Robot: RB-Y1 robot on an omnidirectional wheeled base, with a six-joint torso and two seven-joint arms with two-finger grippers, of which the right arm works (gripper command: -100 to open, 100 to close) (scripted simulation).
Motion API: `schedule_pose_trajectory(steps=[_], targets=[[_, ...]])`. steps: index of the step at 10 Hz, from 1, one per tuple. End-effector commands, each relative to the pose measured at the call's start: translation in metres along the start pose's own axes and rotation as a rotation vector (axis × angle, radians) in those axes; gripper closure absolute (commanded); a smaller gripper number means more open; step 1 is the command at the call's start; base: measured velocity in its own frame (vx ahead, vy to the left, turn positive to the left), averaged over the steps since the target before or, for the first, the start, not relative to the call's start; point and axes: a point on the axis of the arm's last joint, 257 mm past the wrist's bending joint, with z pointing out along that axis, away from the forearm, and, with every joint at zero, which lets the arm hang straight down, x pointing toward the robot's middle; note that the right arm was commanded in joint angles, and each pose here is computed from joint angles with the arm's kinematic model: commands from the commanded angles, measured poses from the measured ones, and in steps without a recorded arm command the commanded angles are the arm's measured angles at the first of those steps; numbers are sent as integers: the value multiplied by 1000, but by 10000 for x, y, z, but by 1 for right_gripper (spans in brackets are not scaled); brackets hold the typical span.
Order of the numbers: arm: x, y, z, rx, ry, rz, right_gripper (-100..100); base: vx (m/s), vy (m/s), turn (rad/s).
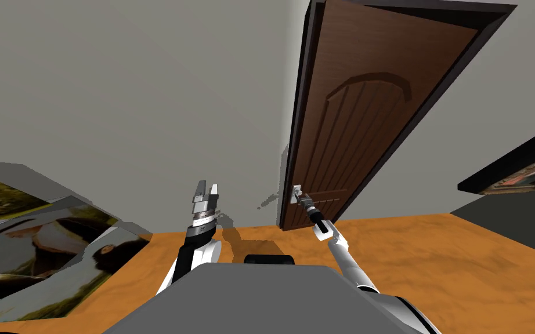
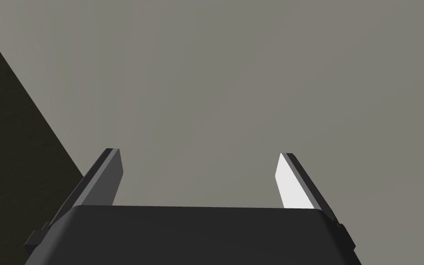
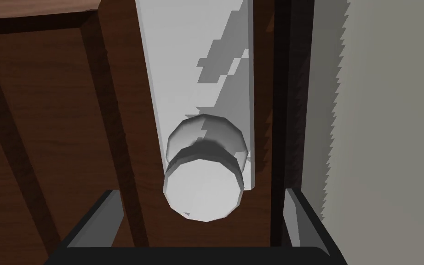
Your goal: Pull the door open
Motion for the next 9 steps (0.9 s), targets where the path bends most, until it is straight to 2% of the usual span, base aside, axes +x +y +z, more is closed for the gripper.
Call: schedule_pose_trajectory(steps=[1, 3, 4, 9], targets=[[0, -4, 6, 3, -1, -1, -100, 184, 34, 21], [0, -3, 8, 3, -1, 0, -100, 154, 17, 12], [0, -3, 8, 3, -1, 0, 100, -16, -2, -15], [0, -3, 8, 3, -1, 0, 100, -17, -4, 3]])
